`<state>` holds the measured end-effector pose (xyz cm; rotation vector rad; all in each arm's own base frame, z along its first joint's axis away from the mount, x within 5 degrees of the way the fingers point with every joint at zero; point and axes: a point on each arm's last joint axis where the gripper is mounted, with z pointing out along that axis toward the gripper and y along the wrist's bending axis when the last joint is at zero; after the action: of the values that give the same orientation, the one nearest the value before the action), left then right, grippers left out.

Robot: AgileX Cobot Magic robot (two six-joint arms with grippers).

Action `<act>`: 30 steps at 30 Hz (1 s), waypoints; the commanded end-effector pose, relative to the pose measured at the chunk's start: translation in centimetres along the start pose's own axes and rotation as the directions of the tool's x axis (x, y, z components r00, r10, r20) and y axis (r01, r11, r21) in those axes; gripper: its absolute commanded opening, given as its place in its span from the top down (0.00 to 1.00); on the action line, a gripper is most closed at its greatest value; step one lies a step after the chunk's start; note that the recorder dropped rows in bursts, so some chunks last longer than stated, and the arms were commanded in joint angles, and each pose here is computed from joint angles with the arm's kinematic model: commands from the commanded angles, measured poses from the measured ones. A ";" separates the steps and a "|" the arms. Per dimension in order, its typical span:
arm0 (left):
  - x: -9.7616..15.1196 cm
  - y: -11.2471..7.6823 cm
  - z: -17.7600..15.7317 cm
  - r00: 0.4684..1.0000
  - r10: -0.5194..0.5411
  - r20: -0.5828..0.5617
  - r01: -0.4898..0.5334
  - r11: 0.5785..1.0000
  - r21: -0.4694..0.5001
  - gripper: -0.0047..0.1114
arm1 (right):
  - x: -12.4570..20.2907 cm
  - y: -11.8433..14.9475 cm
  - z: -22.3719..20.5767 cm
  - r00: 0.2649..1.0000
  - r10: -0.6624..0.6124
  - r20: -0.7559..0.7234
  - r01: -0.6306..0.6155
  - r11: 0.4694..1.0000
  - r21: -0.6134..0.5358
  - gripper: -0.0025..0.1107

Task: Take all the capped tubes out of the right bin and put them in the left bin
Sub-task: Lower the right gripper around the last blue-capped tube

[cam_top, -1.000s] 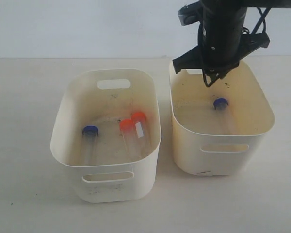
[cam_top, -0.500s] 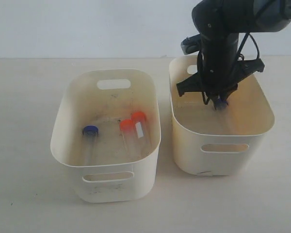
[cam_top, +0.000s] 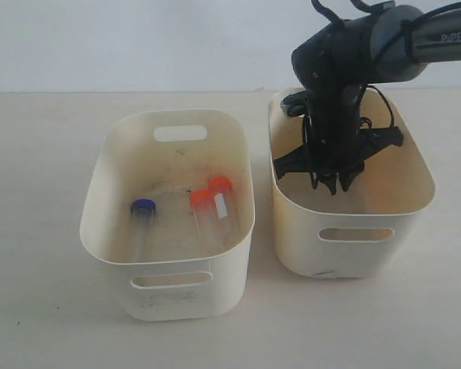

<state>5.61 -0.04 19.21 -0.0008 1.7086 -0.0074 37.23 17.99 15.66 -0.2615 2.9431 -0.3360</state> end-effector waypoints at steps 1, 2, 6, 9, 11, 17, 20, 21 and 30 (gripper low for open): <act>-0.2 0.0 -0.1 1.000 -0.004 0.015 0.004 1.000 0.000 0.92 | -0.2 -0.6 0.9 0.998 0.059 -0.017 -0.059 0.998 -0.002 0.84; -0.2 0.0 -0.1 1.000 -0.004 0.015 0.004 1.000 0.000 0.92 | -0.3 -0.7 1.1 0.997 0.072 -0.016 -0.072 0.997 -0.002 0.84; -0.2 0.0 -0.1 1.000 -0.004 0.015 0.004 1.000 0.000 0.92 | -0.5 -1.2 1.2 0.997 0.080 -0.009 -0.080 0.997 0.001 0.84; -0.2 0.0 -0.1 1.000 -0.004 0.015 0.004 1.000 0.000 0.92 | -0.6 -1.4 1.2 0.997 0.073 0.010 -0.073 0.997 0.013 0.84; -0.2 0.0 -0.1 1.000 -0.004 0.015 0.004 1.000 0.000 0.92 | -0.7 -1.5 1.2 0.998 0.068 0.016 -0.069 0.997 0.022 0.82; -0.2 0.0 -0.1 1.000 -0.004 0.015 0.004 1.000 0.000 0.92 | -0.8 -1.5 1.2 0.998 0.064 0.023 -0.064 0.998 0.028 0.48; -0.2 0.0 -0.1 1.000 -0.004 0.015 0.004 1.000 0.000 0.92 | -0.8 -1.6 1.2 0.998 0.056 0.031 -0.057 0.998 0.037 0.39; -0.2 0.0 -0.1 1.000 -0.004 0.015 0.004 1.000 0.000 0.92 | -0.9 -1.6 1.2 0.998 0.053 0.035 -0.055 0.998 0.039 0.39; -0.2 0.0 -0.1 1.000 -0.004 0.015 0.004 1.000 0.000 0.92 | -1.1 -1.9 1.2 0.993 0.093 0.068 -0.097 0.993 0.065 0.39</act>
<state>5.61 -0.04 19.21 -0.0008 1.7086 -0.0074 38.51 17.03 15.11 -0.1304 2.8716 -0.3488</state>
